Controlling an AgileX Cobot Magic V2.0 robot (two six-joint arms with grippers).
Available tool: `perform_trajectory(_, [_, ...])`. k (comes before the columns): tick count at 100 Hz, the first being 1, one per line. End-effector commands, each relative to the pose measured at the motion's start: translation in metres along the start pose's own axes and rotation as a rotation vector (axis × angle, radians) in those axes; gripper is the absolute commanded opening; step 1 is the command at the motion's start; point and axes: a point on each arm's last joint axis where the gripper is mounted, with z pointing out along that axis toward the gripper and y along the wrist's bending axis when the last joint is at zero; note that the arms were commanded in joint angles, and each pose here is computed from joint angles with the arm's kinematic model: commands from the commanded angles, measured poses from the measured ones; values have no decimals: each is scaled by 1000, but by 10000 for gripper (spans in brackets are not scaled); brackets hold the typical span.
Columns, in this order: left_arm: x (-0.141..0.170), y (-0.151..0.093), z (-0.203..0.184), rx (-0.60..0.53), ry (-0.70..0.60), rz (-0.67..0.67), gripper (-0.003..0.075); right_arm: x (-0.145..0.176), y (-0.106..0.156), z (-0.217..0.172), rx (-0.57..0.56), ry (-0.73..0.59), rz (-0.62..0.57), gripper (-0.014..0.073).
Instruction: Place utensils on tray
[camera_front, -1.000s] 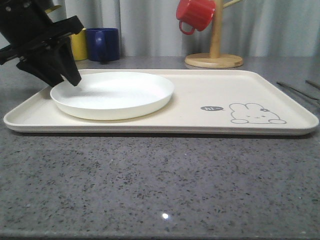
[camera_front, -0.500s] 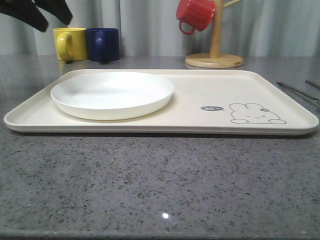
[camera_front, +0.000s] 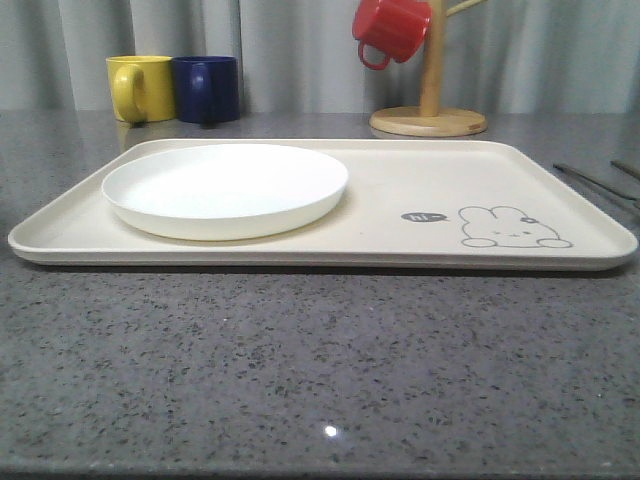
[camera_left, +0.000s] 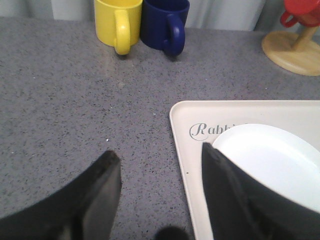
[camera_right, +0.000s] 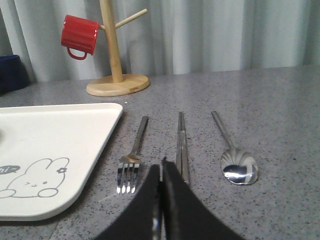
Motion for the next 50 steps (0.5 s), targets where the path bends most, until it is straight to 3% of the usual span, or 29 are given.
perform_trajectory(1, [-2,0,-29,-33,-187,-3,360,-15,1,-3,-7,-123,-7,-68])
perform_trajectory(20, [41,-1,-61,-57,-275,35,360,-15,1,-3,-7,-123,-7,-68])
perform_trajectory(40, [65,-4,-89,-52,-366,47,353,-19,2,-4,-13,-167,-7,-68])
perform_trajectory(50, [70,-5,-99,-49,-404,52,274,-24,3,-4,-19,-208,-3,-68])
